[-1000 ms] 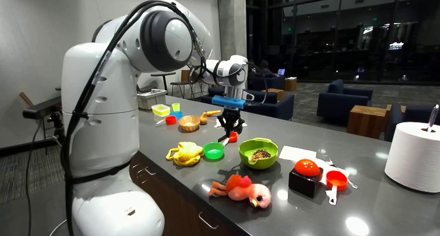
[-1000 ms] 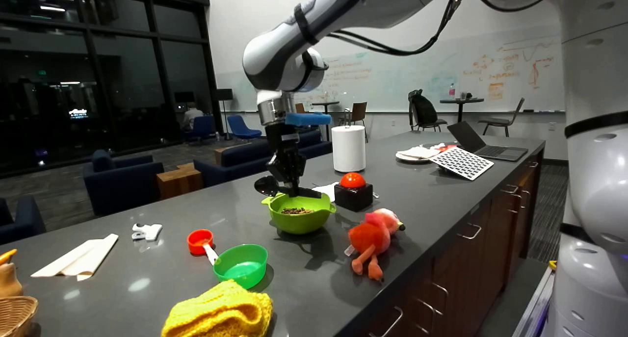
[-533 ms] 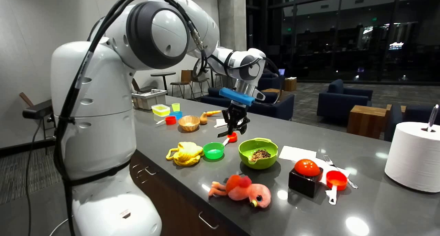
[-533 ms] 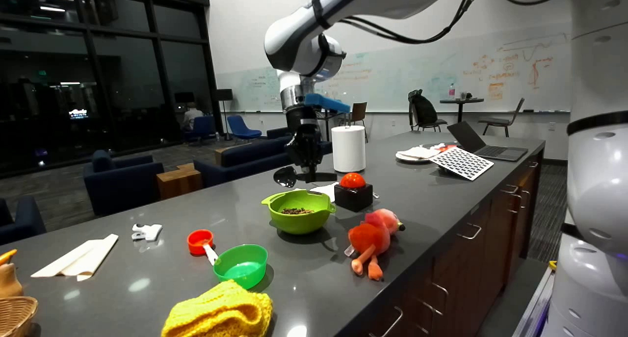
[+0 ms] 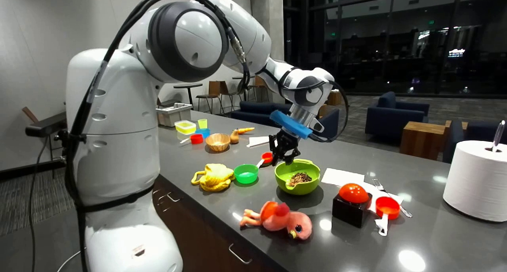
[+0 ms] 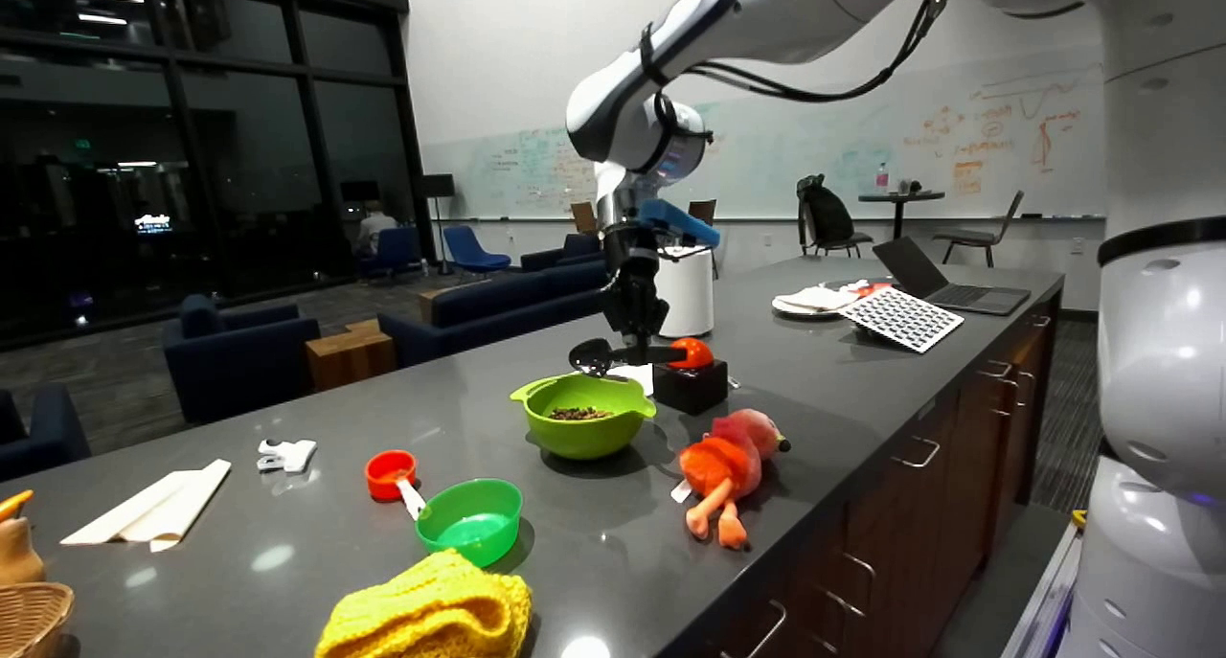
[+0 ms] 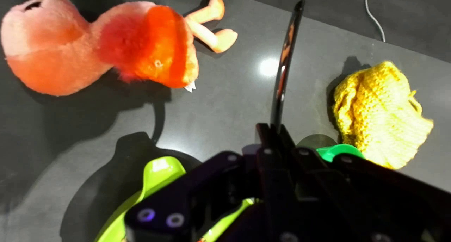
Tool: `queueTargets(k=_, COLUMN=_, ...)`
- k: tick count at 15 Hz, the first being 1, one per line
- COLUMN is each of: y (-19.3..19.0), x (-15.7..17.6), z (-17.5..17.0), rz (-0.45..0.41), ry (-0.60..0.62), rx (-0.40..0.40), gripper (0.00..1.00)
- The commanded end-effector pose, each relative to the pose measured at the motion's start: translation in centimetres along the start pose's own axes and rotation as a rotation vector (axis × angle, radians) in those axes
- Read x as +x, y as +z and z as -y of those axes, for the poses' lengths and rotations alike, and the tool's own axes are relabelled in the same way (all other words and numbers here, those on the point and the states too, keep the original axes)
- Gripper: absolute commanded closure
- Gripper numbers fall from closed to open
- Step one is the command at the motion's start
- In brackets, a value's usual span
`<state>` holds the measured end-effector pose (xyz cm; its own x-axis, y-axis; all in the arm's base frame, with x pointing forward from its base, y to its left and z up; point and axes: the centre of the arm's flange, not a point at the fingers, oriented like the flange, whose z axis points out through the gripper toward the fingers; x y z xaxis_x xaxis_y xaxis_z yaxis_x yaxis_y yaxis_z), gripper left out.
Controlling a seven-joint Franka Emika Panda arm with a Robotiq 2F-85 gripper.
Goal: Pick up the black spoon and put it inside the emerald light green bowl
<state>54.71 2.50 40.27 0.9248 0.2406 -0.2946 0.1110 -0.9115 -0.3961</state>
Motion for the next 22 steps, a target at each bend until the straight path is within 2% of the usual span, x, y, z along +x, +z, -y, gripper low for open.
queueTargets(k=1, y=1.3, x=0.8, z=-3.4, rz=0.003, ry=-0.024, rx=0.100, gripper=0.99)
queueTargets(k=7, y=4.3, x=3.5, z=-7.2, rz=0.016, ry=-0.051, rx=0.235, gripper=0.99)
queueTargets(k=12, y=6.0, x=6.0, z=-8.2, rz=0.045, ry=-0.062, rx=0.277, gripper=0.99)
queueTargets(k=13, y=6.3, x=6.4, z=-8.1, rz=0.055, ry=-0.063, rx=0.277, gripper=0.71)
queueTargets(k=15, y=6.6, x=6.8, z=-7.8, rz=0.068, ry=-0.068, rx=0.278, gripper=0.66)
queueTargets(k=22, y=6.6, x=6.5, z=-5.9, rz=0.094, ry=-0.086, rx=0.271, gripper=0.20)
